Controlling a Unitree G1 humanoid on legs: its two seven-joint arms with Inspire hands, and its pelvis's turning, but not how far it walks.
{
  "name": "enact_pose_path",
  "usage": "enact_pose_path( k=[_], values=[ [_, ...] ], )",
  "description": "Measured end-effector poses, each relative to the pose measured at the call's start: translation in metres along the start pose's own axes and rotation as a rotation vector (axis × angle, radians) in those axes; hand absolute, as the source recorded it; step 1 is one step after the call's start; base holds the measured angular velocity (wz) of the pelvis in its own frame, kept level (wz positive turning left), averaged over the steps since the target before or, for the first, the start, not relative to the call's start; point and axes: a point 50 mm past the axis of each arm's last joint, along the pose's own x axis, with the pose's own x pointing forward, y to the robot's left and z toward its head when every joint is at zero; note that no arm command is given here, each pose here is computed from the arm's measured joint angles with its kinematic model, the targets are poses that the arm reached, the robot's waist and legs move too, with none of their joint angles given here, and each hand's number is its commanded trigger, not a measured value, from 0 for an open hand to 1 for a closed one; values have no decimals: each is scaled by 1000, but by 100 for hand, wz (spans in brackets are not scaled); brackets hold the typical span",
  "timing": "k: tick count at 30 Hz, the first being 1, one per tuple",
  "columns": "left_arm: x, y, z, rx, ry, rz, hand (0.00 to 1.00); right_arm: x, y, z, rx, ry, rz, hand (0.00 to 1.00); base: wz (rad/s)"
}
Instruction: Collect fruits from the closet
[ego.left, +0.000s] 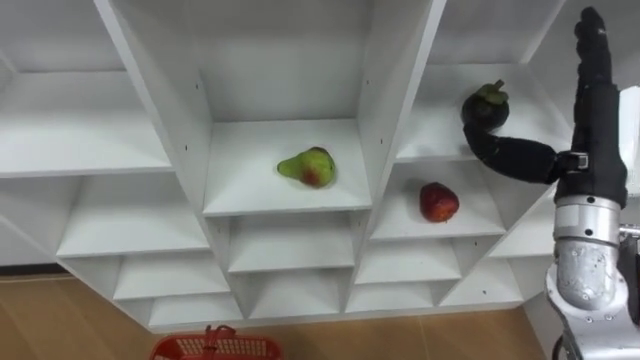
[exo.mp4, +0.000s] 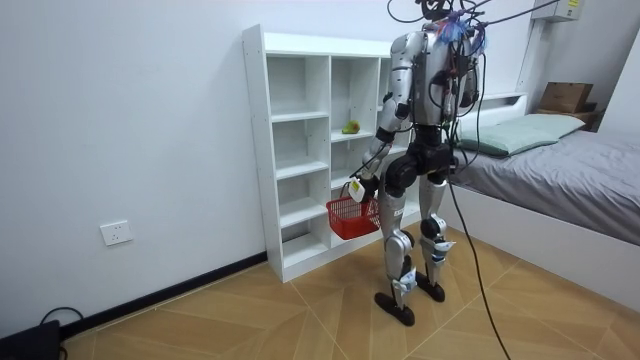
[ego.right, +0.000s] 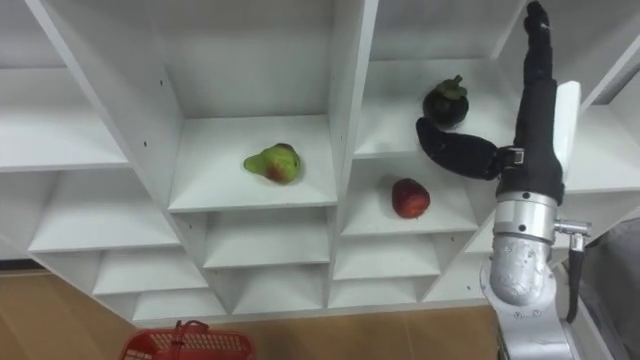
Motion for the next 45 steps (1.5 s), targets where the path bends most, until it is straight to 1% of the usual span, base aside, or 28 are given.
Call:
enact_pose_path(
  k=[2, 10, 17, 22, 27, 31, 38, 45],
  values=[
    [0, 0, -1, -1, 5, 2, 100, 3, 2, -4, -2, 18, 14, 0, 0],
    [0, 0, 0, -3, 10, 2, 100, 4, 2, -10, -27, 57, 75, 0, 2],
    [0, 0, 0, -3, 10, 2, 100, 6, 2, -9, -27, 51, 75, 0, 0],
    [0, 0, 0, -3, 11, 1, 100, 4, 3, -17, -36, 100, 110, 0, 0],
    [0, 0, 0, -3, 11, 0, 100, 2, 3, -31, -46, 167, 115, 0, 0],
    [0, 0, 0, -2, 10, -2, 100, 5, -2, -38, -46, 200, 99, 0, 0],
    [1, 0, 1, 1, 22, -6, 100, 8, -1, -47, -47, 247, 99, 0, 0],
    [1, -1, 2, 16, 22, -9, 100, 13, -1, -45, -39, 238, 123, 0, 0]
  ],
)
